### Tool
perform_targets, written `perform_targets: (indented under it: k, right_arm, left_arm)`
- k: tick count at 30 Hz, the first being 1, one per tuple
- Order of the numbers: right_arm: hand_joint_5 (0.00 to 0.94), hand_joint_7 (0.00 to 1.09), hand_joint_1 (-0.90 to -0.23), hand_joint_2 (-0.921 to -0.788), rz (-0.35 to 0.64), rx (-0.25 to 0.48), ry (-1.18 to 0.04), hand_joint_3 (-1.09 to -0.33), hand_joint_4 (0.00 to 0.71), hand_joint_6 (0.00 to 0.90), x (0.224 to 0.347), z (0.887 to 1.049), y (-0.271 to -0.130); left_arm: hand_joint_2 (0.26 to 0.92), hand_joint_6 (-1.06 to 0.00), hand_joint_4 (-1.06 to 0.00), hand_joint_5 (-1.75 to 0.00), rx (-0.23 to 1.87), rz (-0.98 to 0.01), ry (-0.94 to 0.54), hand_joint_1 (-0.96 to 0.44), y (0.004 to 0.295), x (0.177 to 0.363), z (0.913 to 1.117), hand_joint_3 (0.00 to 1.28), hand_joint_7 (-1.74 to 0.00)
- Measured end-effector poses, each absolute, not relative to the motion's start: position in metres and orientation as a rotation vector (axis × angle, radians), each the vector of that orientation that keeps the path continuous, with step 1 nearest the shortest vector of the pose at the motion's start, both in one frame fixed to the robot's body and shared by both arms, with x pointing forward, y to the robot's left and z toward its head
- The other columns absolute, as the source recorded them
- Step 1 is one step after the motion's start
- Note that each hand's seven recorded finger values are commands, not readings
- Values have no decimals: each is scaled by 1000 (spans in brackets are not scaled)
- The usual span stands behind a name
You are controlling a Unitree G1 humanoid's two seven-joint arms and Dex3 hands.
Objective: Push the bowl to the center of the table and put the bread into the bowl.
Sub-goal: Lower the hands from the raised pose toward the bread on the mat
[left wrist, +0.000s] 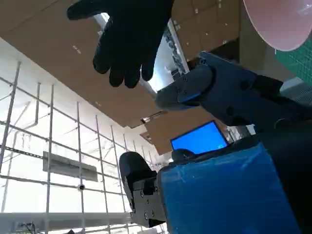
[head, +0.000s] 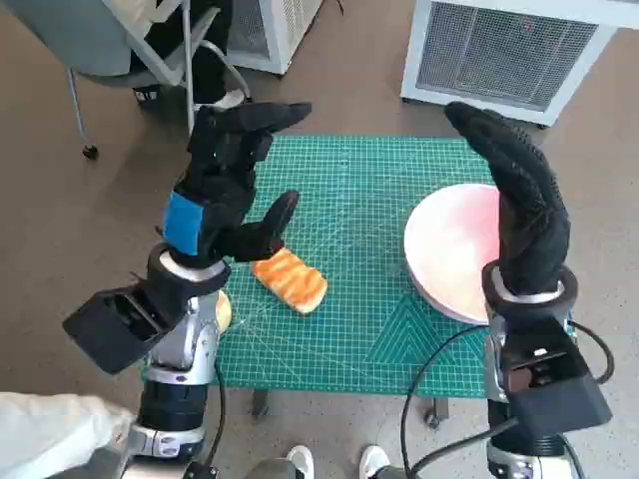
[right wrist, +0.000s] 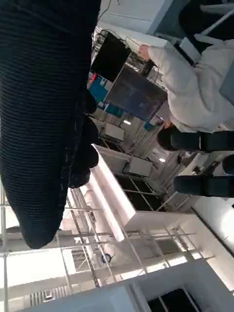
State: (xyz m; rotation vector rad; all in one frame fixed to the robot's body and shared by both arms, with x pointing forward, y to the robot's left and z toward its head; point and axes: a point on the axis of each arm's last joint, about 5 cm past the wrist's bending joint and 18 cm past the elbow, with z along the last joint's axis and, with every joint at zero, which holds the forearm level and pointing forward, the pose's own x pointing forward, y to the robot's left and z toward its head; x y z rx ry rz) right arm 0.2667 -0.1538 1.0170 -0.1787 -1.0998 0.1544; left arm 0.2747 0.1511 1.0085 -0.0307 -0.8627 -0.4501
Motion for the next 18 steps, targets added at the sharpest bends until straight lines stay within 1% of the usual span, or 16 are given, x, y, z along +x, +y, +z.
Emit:
perform_targets:
  k: [18]
  right_arm:
    - [1,760,-463,-921,160,-174,-1107,-576,400,13,265,1017,-153]
  left_arm:
    - [723,1,1,-868,-37,-451,-852,-236,151,273,1006,771,-1049]
